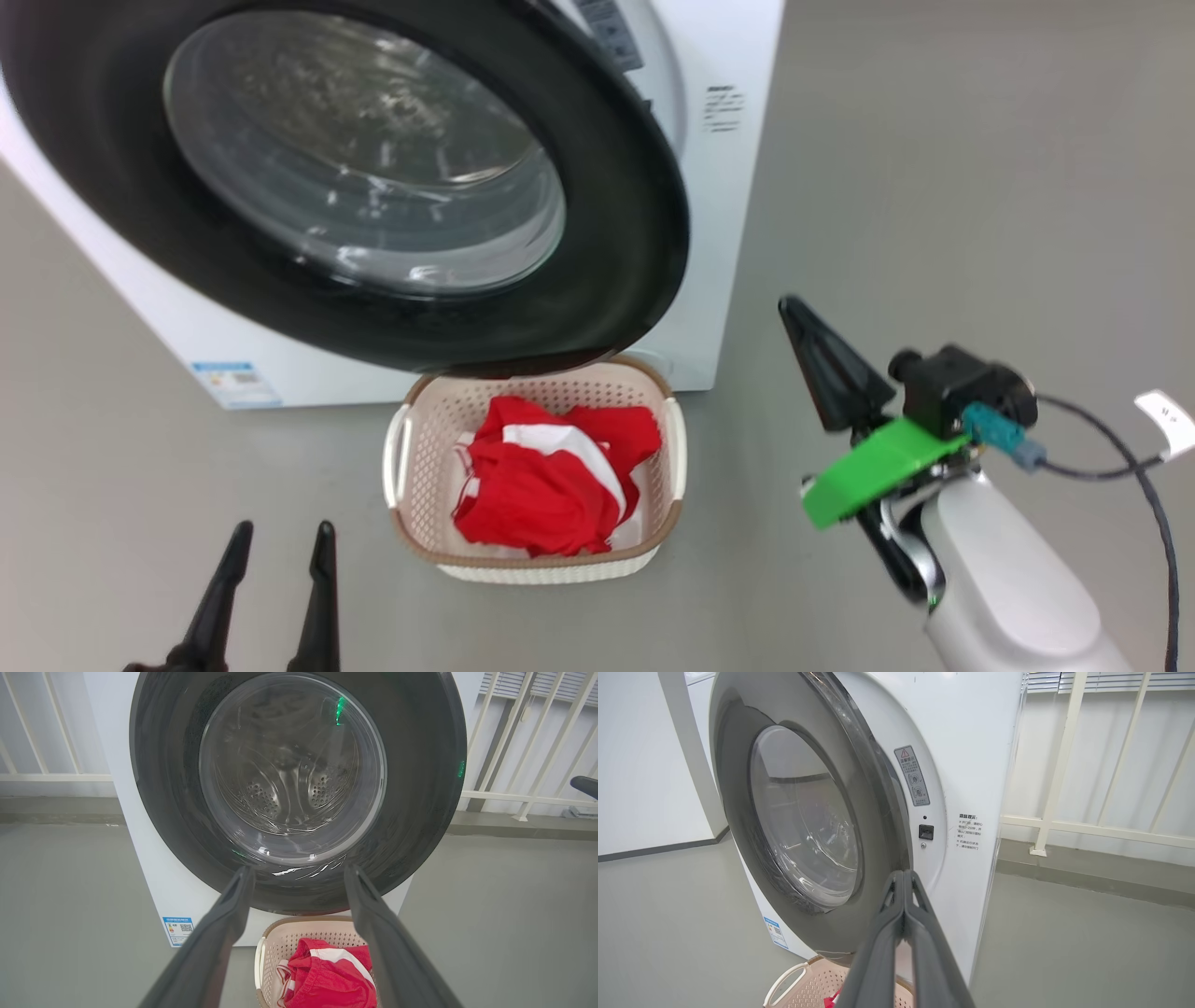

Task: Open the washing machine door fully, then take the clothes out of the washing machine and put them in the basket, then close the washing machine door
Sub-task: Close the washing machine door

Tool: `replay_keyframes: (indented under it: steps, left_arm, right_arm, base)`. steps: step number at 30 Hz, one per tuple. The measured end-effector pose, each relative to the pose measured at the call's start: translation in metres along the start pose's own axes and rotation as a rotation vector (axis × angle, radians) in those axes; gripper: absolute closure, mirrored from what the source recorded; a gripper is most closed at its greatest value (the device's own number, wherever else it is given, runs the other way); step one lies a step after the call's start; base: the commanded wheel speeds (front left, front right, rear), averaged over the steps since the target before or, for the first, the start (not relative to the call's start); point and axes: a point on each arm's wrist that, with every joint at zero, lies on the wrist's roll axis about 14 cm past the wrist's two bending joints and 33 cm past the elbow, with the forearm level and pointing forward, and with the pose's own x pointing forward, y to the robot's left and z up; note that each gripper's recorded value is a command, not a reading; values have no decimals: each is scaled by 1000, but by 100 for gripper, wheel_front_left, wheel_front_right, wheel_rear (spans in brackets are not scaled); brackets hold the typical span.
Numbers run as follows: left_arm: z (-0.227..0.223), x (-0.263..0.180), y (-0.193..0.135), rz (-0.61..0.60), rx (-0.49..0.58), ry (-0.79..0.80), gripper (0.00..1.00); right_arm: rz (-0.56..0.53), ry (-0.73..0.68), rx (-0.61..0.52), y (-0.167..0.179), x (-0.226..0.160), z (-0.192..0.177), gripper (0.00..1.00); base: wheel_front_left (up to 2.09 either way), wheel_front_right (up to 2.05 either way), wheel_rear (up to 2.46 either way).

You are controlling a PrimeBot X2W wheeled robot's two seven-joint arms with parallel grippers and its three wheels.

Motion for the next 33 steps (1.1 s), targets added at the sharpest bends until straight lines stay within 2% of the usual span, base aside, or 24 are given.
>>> replay_keyframes:
  steps: [16,33]
  left_arm:
    - [1,16,9,34,13,0,0]
    - [-19,18,36,120,25,70,0]
  right_arm:
    - [205,18,-36,55,87,-12,100]
    - [195,-38,-15,43,154,-17,100]
  base:
    - [0,0,0]
    - [0,0,0]
